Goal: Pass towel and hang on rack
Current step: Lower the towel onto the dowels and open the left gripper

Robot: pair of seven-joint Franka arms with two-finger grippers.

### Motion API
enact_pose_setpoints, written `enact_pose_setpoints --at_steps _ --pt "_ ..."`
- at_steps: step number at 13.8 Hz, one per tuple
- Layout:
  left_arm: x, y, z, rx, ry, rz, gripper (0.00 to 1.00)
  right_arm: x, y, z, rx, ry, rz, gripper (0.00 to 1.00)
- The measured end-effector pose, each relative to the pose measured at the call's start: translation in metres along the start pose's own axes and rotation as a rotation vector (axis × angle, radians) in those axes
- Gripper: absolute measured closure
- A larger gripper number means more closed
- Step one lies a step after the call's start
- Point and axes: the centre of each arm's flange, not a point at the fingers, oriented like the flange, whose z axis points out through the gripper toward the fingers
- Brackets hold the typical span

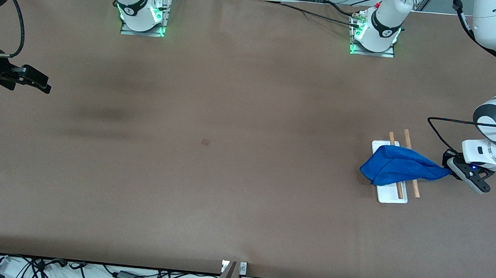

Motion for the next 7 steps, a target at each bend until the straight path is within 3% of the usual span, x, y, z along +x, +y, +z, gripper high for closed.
enact_pose_setpoints --at_steps 2,7 --pt "-0.0005 0.0001 0.005 -0.004 -0.002 0.018 0.87 0.0 -0.0009 0.0 0.0 0.0 -0.002 0.0" --pt "-0.0019 -0.0023 0.0009 -0.033 -0.003 0.087 0.41 0.0 0.0003 -0.0003 0.0 0.0 0.0 0.0"
